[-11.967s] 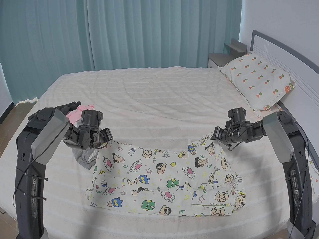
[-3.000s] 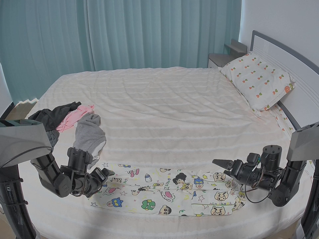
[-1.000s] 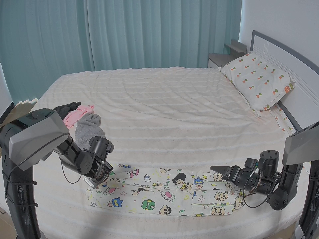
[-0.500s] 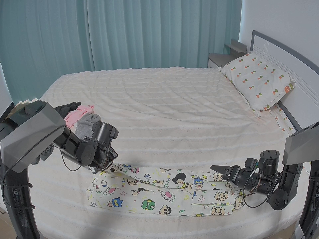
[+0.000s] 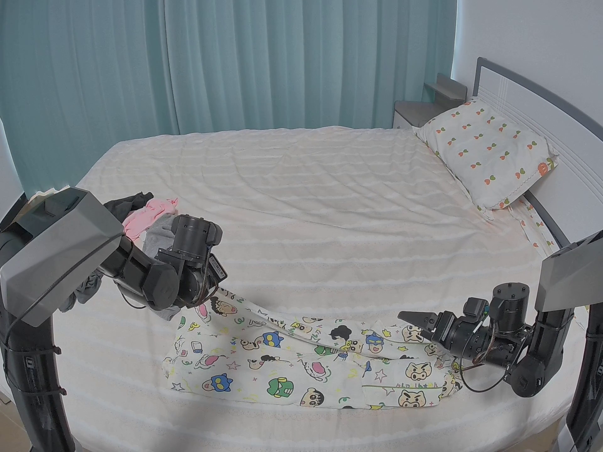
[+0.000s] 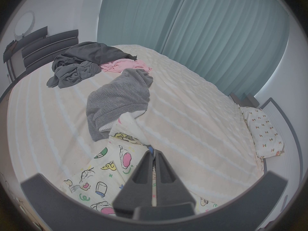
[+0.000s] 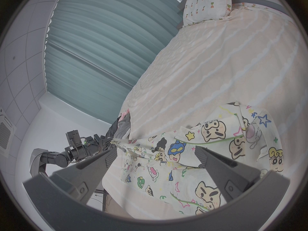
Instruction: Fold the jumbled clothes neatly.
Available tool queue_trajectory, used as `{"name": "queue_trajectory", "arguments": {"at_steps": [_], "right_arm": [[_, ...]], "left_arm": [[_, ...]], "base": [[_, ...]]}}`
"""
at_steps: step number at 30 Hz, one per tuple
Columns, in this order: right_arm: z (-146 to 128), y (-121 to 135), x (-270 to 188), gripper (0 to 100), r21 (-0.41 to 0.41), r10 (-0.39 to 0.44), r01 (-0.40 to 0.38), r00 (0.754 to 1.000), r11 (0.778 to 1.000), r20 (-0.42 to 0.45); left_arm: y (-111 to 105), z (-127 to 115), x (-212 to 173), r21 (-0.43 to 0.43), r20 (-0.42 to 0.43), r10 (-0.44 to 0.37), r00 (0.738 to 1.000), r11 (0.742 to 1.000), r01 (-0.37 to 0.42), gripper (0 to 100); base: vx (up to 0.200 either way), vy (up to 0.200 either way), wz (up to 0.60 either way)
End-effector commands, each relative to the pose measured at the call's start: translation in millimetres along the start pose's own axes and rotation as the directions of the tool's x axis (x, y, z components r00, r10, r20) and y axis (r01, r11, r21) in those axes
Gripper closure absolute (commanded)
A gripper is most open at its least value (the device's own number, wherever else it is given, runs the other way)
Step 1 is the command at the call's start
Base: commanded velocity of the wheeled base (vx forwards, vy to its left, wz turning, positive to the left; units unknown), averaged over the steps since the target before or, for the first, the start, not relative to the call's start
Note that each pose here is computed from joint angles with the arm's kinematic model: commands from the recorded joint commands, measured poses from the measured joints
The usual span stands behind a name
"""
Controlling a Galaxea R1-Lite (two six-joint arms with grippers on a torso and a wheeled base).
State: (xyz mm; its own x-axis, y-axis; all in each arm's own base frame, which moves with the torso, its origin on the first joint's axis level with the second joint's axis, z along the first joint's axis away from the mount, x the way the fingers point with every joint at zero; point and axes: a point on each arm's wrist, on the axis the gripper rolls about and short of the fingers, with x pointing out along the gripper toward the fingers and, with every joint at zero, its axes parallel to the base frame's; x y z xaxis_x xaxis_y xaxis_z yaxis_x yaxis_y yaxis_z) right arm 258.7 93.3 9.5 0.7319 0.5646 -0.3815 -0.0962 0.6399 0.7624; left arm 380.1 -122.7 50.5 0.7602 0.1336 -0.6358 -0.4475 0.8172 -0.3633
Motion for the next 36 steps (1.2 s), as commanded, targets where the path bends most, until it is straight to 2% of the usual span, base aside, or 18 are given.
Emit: {"name": "queue_trajectory", "arguments": {"at_steps": [1,16,27,36], "right_arm": [[1,1,0,0,-0.003,0.008,-0.008,1.0,1.0,0.008],[1,1,0,0,-0.003,0.008,-0.008,1.0,1.0,0.006],[1,1,0,0,-0.003,0.008,-0.008,1.0,1.0,0.006],[1,1,0,0,-0.002,0.007,-0.007,1.0,1.0,0.005]], "left_arm": [[4,-6,-1,0.011,-0.013,0.012,1.0,1.0,-0.012,100],[45,-50,-11,0.087,-0.076,0.112,0.991,0.991,-0.106,100],[61,-74,-6,0.119,-0.101,0.136,0.986,0.985,-0.124,100],[74,-91,4,0.154,-0.115,0.197,0.974,0.972,-0.178,100]], "base": [[0.0,0.0,0.0],[0.0,0.0,0.0],[0.0,0.0,0.0],[0.0,0.0,0.0]]}}
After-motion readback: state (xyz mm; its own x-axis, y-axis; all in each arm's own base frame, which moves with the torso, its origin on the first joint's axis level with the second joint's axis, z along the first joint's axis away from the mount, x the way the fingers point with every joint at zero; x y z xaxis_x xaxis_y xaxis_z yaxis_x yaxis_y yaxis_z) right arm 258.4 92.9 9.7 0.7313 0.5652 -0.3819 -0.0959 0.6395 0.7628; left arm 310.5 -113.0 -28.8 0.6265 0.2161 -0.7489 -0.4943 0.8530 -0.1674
